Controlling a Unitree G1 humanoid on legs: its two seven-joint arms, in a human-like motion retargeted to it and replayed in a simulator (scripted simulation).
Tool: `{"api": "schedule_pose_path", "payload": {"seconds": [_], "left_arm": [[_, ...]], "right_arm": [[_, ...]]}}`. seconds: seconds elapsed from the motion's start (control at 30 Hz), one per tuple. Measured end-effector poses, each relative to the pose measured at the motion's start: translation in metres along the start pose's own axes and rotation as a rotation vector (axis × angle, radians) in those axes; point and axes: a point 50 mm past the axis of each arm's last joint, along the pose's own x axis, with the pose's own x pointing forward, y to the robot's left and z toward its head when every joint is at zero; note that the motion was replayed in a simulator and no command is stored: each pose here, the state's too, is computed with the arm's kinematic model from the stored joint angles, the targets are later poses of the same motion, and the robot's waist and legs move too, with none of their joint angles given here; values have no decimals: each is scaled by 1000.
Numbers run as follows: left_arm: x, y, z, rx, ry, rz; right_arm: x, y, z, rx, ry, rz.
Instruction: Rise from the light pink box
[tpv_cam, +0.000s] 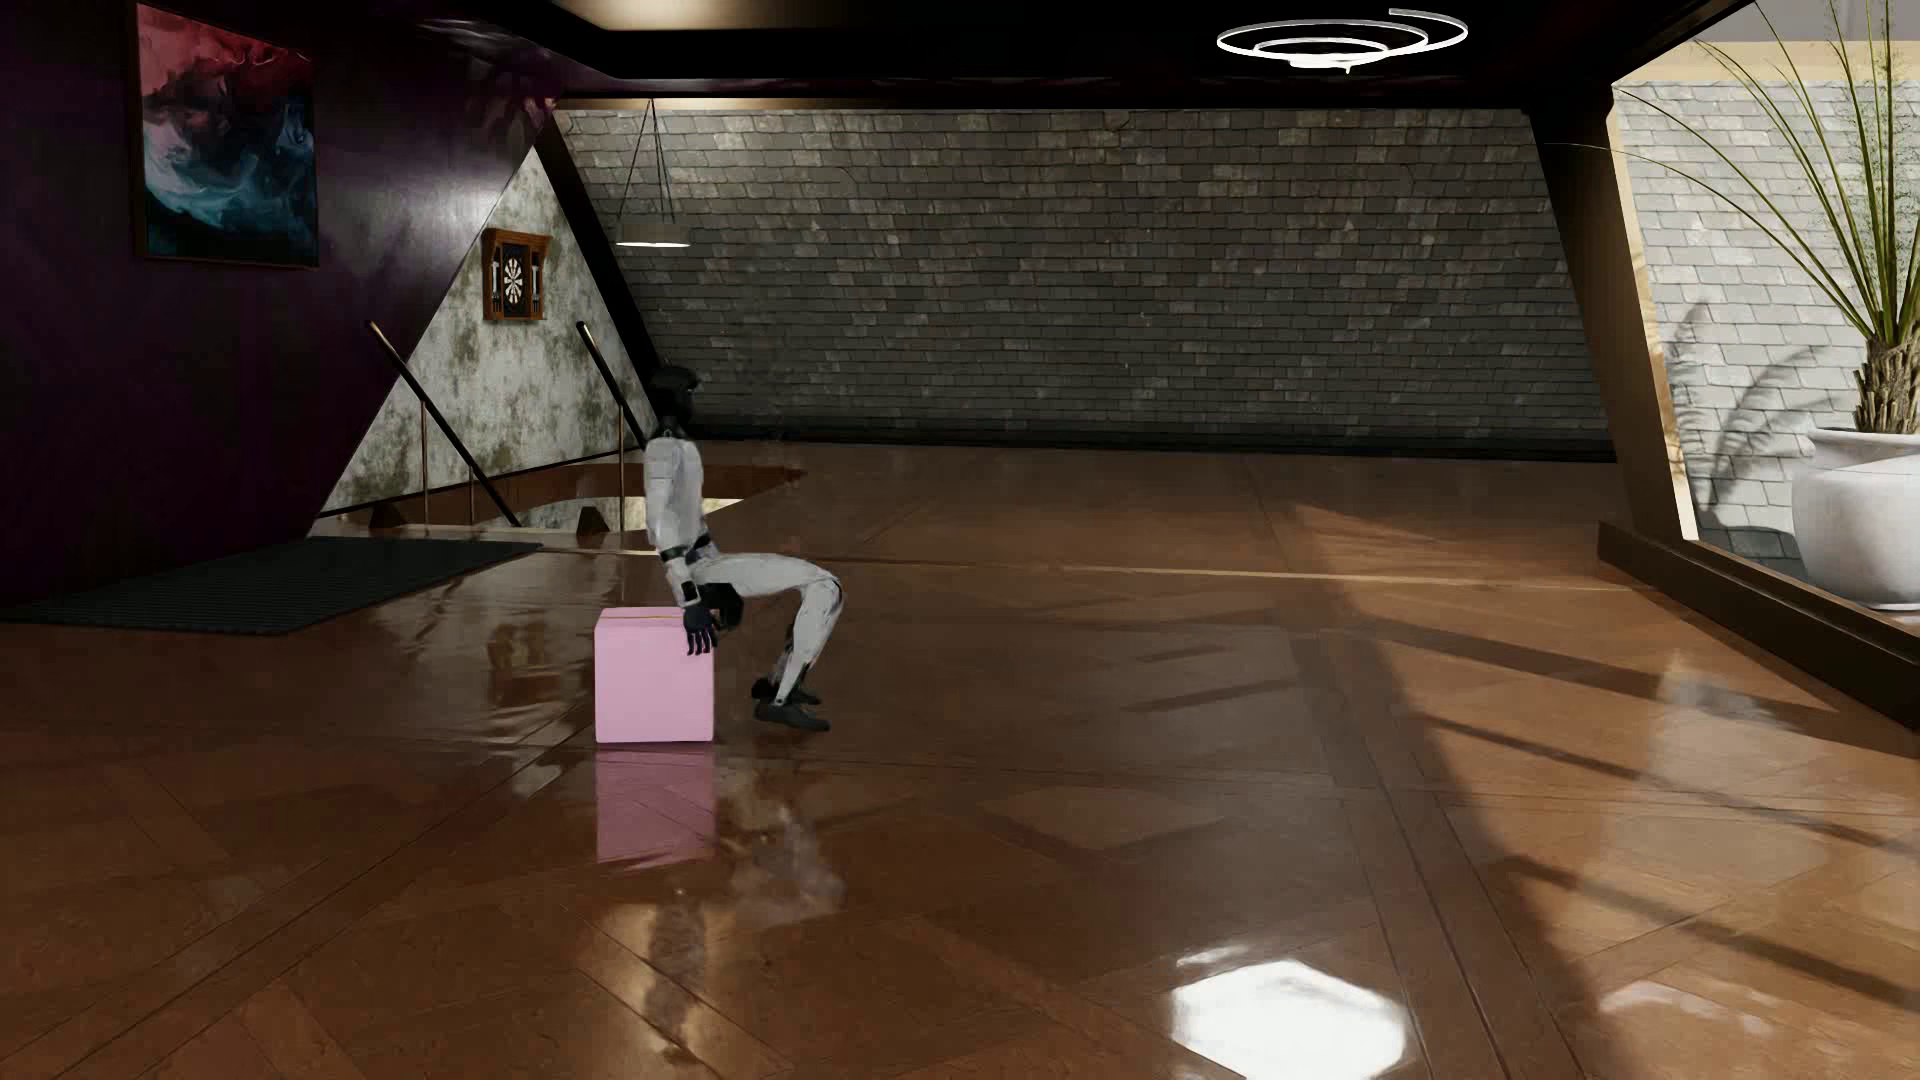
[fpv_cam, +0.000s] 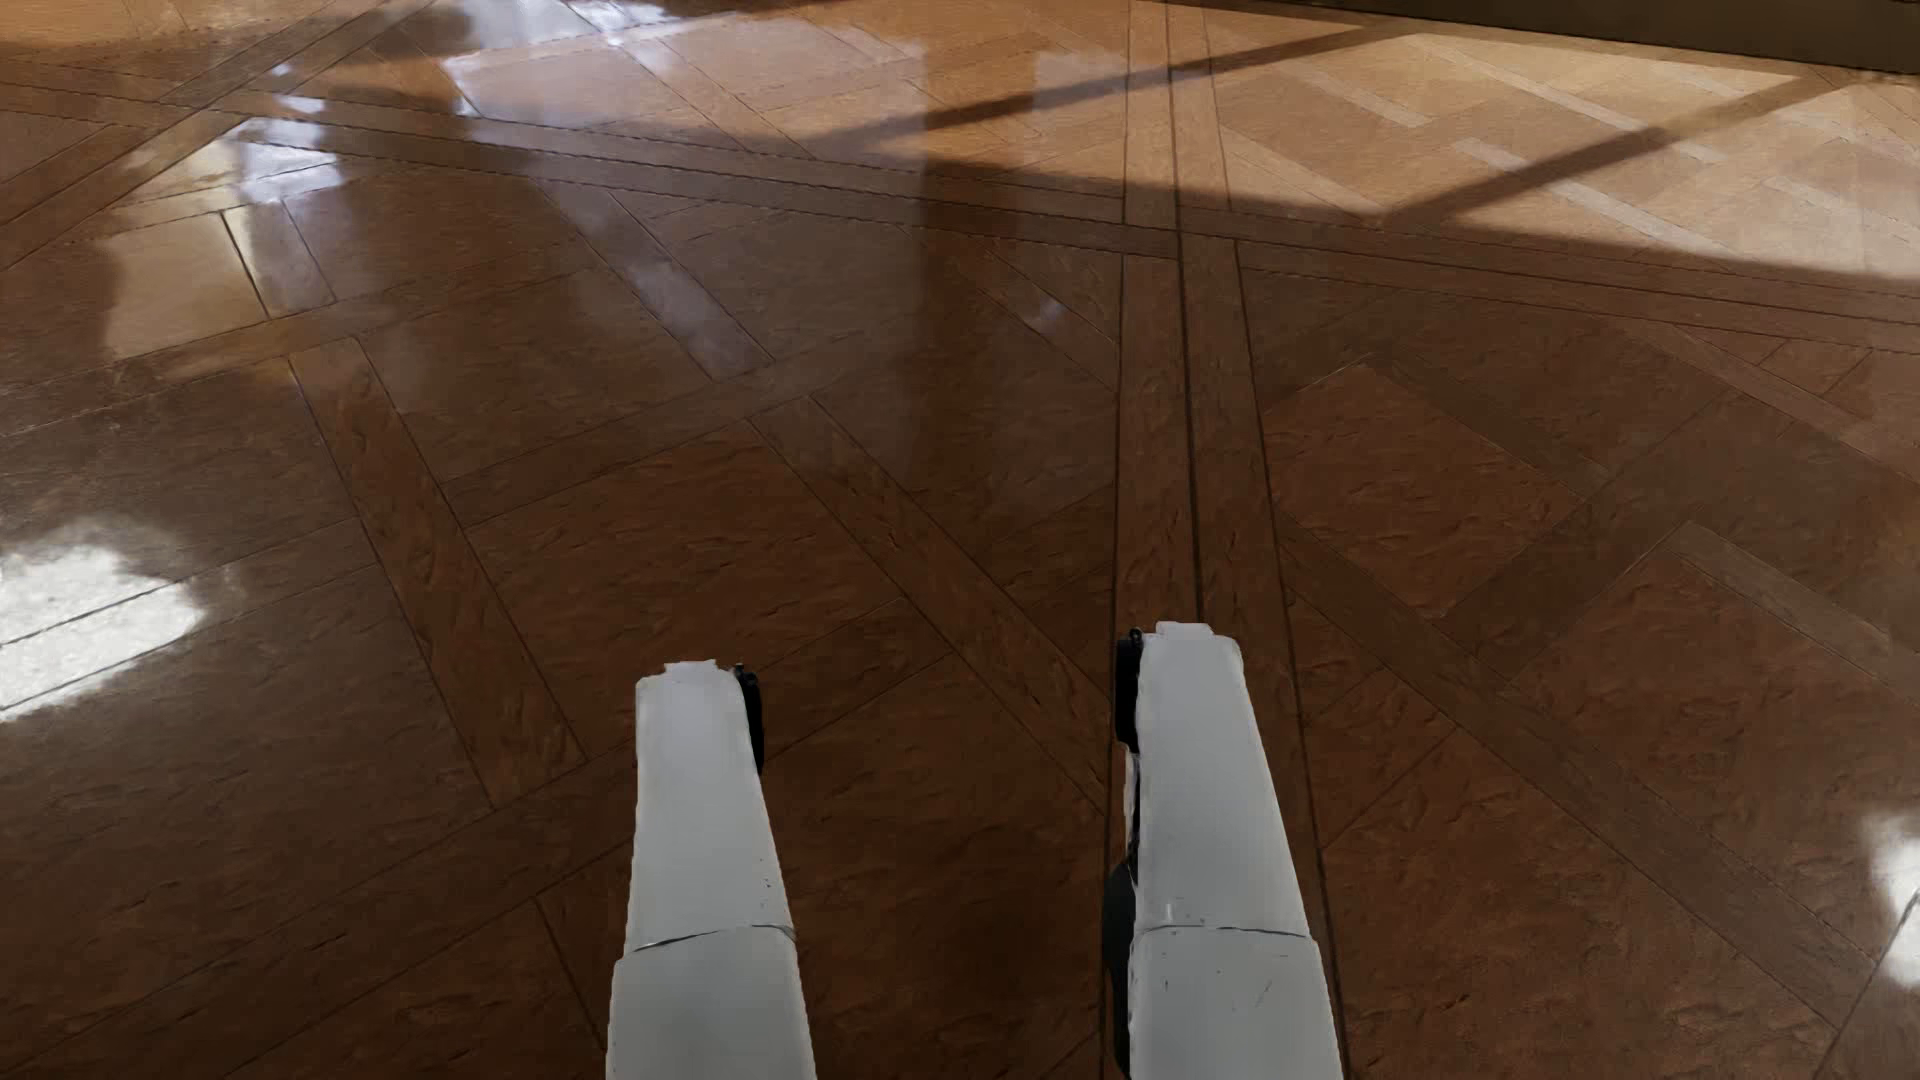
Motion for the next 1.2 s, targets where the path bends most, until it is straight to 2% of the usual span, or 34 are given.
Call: {"api": "schedule_pose_path", "payload": {"seconds": [0.07, 0.17, 0.23, 0.63, 0.73, 0.8, 0.9, 0.97, 1.03, 1.07, 1.1, 1.2], "left_arm": [[-1, -4, 3, -34, -42, -6], [-3, 0, 21, 29, -130, -20], [-2, 5, 34, 92, -164, 2], [0, 26, 60, 102, -195, 100], [-10, 39, 70, 58, -288, 116], [-30, 58, 83, 33, -423, 201], [-86, 86, 118, 56, -726, 463], [-135, 99, 149, 108, -962, 734], [-187, 103, 186, 180, -1253, 942], [-211, 98, 209, 283, -1411, 968], [-233, 88, 233, 435, -1555, 937], [-280, 38, 293, 1008, -1807, 692]], "right_arm": [[-1, 8, 1, -1, -23, 36], [1, 10, 16, -35, -87, 56], [2, 7, 28, -53, -118, 33], [3, -14, 73, -87, -236, -47], [-3, -27, 90, -81, -314, -78], [-15, -47, 102, -17, -418, -171], [-63, -91, 132, 154, -710, -470], [-123, -117, 166, 212, -1024, -724], [-197, -127, 205, 151, -1402, -902], [-230, -123, 222, 29, -1566, -924], [-258, -115, 238, -157, -1690, -890], [-311, -75, 279, -789, -1833, -641]]}}
